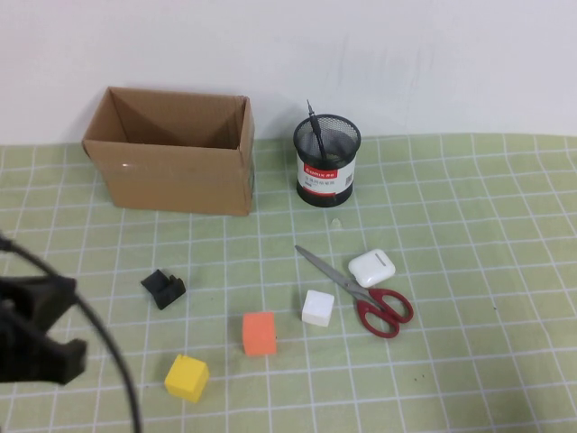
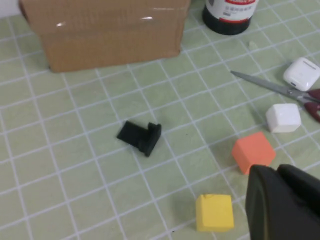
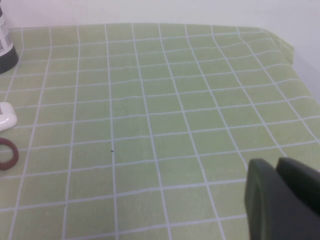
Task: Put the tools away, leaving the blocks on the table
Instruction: Pick up the scissors from the table
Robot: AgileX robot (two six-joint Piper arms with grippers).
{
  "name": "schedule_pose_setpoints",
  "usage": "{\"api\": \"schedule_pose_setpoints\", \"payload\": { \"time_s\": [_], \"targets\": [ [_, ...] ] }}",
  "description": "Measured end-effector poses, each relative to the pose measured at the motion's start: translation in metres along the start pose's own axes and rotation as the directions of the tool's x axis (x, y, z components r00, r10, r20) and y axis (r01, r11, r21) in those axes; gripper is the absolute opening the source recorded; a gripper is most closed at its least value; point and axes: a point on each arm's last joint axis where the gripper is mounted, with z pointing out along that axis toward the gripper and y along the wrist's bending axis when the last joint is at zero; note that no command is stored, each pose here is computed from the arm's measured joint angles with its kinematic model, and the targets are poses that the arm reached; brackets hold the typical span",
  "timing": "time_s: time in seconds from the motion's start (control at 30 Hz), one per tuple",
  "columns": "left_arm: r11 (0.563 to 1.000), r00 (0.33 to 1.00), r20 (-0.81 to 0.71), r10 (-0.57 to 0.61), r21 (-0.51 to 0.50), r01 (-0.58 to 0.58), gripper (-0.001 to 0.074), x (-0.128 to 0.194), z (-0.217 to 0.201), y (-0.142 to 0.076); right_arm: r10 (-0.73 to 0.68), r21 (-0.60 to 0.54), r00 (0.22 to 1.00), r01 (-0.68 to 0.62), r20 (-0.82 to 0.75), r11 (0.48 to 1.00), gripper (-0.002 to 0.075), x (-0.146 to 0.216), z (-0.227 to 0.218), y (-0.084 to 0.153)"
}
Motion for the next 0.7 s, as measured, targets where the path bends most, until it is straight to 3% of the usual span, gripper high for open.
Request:
{"api": "schedule_pose_setpoints", "payload": {
  "time_s": [0.2,0.37,0.7],
  "targets": [
    [0.999,0.989,0.139,0.043,-0.033,-0.039,-0.0001,0.009,-0.018,0.007,0.000,0.000,1.000,0.000,0.000,1.000,-0.0007,0.000,0.000,0.000],
    [0.993,0.934,0.339,0.112,-0.066,-0.095,-0.0001,0.036,-0.018,0.012,0.000,0.000,1.000,0.000,0.000,1.000,-0.0007,0.000,0.000,0.000],
    [0.955,0.851,0.518,0.082,-0.285,0.082,-0.0001,0.120,-0.007,0.028,0.000,0.000,1.000,0.000,0.000,1.000,-0.0007,0.000,0.000,0.000]
  ]
}}
